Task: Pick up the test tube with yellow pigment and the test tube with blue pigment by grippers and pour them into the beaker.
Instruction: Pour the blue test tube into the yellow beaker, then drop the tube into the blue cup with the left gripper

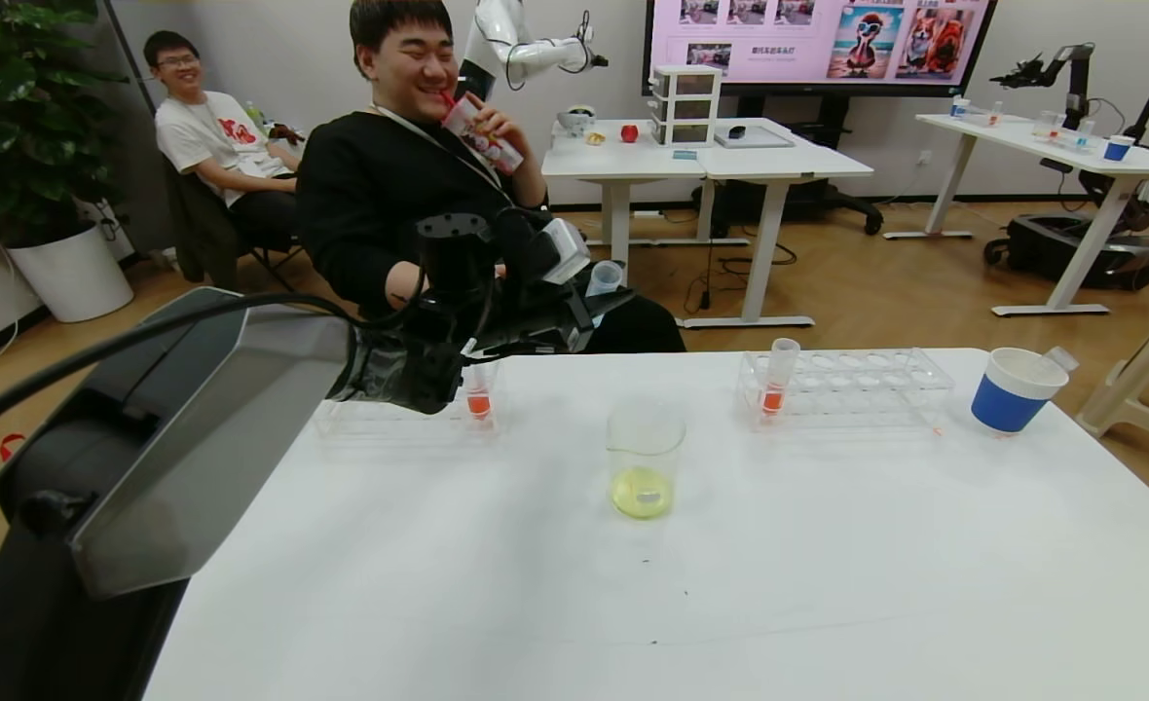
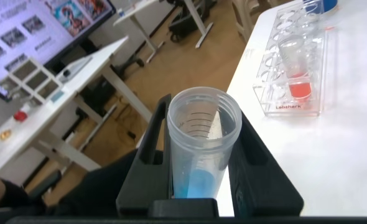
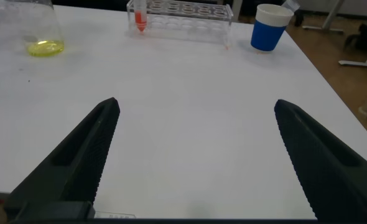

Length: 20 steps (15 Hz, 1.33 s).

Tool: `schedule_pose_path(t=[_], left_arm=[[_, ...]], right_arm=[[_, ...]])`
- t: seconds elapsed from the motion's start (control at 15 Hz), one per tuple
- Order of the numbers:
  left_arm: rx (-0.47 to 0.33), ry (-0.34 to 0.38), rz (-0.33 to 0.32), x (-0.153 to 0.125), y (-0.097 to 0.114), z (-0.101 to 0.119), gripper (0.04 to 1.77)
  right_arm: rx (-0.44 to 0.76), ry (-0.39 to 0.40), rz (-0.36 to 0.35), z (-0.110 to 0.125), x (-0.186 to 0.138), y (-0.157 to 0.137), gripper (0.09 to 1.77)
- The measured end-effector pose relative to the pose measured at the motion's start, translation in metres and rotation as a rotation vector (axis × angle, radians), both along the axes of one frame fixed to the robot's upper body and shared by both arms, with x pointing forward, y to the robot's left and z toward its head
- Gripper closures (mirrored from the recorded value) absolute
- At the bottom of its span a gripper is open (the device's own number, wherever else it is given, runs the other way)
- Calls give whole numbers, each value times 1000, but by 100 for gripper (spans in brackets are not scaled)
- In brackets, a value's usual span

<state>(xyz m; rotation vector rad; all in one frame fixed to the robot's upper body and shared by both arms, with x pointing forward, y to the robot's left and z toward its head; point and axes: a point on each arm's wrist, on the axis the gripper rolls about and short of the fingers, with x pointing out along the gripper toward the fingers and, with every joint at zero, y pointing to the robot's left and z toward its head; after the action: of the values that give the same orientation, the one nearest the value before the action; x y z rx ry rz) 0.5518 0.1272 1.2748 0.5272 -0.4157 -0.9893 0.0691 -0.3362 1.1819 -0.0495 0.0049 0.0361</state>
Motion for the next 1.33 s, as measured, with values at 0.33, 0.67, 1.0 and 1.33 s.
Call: schedule_pose_path(t=[0.33, 0.67, 1.0, 1.33], left_arm=[[-5, -223, -103, 1, -8, -11, 130], [78, -338, -177, -9, -17, -36, 130], [139, -475, -225, -18, -24, -51, 130], [179, -613, -249, -20, -24, -47, 130]], right_arm=[[0, 0, 0, 0, 0, 0, 12], [0, 0, 0, 0, 0, 0, 12], [0, 0, 0, 0, 0, 0, 12], [0, 0, 0, 0, 0, 0, 12]])
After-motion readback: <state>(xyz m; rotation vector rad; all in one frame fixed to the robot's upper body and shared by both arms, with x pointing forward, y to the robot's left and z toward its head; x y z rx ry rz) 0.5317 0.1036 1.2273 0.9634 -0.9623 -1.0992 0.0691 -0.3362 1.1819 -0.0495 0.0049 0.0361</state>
